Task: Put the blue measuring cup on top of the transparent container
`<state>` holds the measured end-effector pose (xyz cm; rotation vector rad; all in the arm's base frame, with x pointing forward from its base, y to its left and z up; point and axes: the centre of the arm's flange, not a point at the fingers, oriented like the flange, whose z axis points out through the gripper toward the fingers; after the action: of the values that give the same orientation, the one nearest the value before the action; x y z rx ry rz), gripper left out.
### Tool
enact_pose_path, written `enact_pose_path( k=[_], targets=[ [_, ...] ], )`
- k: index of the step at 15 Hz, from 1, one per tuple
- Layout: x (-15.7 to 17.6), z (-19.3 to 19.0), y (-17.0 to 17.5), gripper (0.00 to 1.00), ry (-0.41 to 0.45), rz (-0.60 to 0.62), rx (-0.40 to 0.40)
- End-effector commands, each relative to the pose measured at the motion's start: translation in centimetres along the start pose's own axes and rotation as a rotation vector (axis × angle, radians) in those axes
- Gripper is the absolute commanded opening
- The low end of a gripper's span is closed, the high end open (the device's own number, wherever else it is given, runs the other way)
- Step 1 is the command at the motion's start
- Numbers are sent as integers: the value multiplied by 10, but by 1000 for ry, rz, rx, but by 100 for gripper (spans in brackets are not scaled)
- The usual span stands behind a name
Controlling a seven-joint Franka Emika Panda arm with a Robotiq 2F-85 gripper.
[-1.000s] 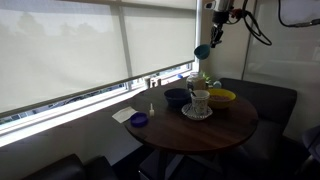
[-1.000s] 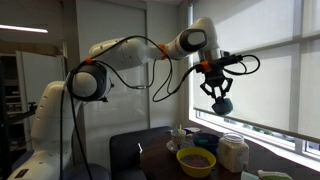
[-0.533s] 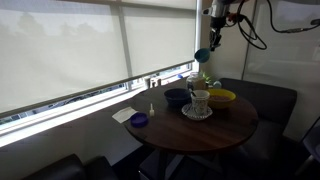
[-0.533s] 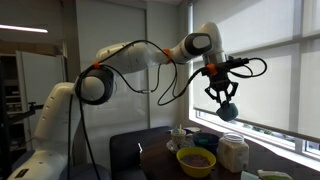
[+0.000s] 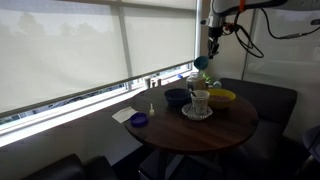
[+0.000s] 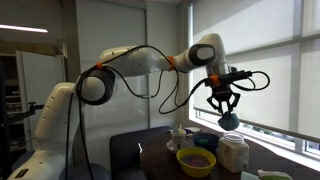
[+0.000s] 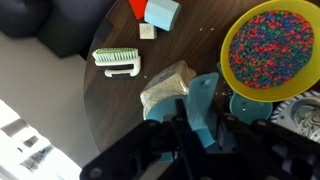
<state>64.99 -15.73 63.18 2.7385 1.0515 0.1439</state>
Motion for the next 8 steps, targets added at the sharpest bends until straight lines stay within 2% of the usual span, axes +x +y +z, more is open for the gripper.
enact_pose_path(
  k=[1, 8],
  targets=[
    [-3, 18, -7, 6, -8, -22, -44],
    [-1, 43, -6, 6, -28, -35, -58]
  ],
)
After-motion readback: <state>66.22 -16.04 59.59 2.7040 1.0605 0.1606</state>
